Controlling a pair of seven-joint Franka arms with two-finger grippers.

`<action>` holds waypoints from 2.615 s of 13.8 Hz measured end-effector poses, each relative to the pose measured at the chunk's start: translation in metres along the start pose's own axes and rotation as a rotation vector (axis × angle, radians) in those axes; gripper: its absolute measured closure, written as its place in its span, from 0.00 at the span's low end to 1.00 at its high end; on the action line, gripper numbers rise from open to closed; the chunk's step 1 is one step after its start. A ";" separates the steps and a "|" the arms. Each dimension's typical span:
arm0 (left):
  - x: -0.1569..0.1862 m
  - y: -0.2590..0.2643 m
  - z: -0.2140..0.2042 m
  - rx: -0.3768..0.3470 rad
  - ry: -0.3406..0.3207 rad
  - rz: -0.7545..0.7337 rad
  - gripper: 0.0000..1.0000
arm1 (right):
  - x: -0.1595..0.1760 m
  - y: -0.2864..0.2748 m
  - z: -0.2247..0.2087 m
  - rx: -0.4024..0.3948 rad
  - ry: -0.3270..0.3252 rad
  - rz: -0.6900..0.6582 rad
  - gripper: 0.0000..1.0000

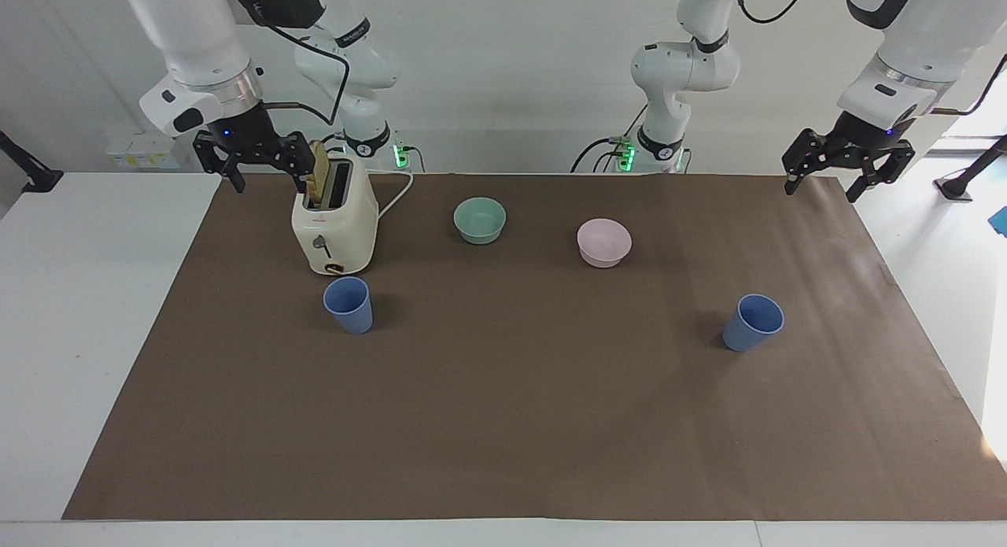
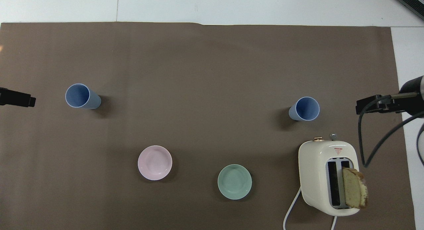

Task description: Stack blue cups with both arms

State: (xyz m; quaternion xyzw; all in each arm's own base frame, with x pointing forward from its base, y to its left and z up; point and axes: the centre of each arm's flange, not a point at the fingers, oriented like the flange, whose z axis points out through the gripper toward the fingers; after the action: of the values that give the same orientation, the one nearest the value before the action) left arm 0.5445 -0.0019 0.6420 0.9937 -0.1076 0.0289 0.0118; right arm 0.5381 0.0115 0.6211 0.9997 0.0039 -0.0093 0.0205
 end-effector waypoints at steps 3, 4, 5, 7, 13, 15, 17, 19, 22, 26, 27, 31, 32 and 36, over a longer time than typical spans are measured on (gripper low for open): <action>0.000 0.000 0.000 0.000 0.000 0.000 0.00 | 0.000 0.000 -0.001 0.000 0.001 0.000 0.00; 0.000 0.000 0.000 0.000 0.000 0.000 0.00 | -0.001 0.000 -0.001 0.000 0.001 0.000 0.00; 0.000 0.000 0.000 0.000 0.000 0.000 0.00 | -0.001 0.000 -0.001 0.000 0.001 0.000 0.00; 0.000 0.000 0.000 0.000 0.000 0.000 0.00 | -0.001 0.000 0.000 -0.001 0.000 0.000 0.00; 0.000 0.000 0.000 0.000 0.000 0.000 0.00 | -0.001 0.000 0.001 -0.001 -0.002 0.000 0.00; 0.000 0.001 0.000 0.000 0.000 0.001 0.00 | -0.001 0.000 0.001 -0.001 -0.002 0.000 0.00; 0.000 0.001 0.000 0.000 0.000 0.002 0.00 | -0.001 0.000 0.001 -0.001 -0.002 0.001 0.00; 0.001 0.004 0.000 0.000 -0.001 0.008 0.00 | -0.001 0.001 0.001 0.000 -0.002 0.002 0.00; 0.001 0.005 0.000 0.000 0.000 0.008 0.00 | -0.001 0.001 0.001 0.000 -0.003 0.003 0.00; 0.002 0.006 0.000 0.001 0.007 0.011 0.00 | -0.001 0.003 0.001 0.000 -0.003 0.005 0.00; 0.003 0.005 -0.001 0.003 0.016 0.010 0.00 | -0.001 0.003 0.001 0.000 -0.003 0.006 0.00; 0.012 -0.001 0.014 0.010 0.036 0.002 0.00 | -0.001 0.008 0.001 0.000 -0.003 0.016 0.00; 0.017 -0.004 0.026 0.012 0.041 -0.003 0.00 | -0.001 0.009 0.002 0.000 -0.003 0.017 0.00; 0.028 -0.019 0.082 0.020 0.047 -0.024 0.00 | -0.001 0.009 0.002 0.000 -0.003 0.017 0.00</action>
State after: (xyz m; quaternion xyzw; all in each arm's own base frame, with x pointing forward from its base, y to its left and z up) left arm 0.5803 0.0079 0.5613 0.9941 -0.0948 0.0532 0.0050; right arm 0.5373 0.0023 0.6199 0.9997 -0.0048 -0.0107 0.0206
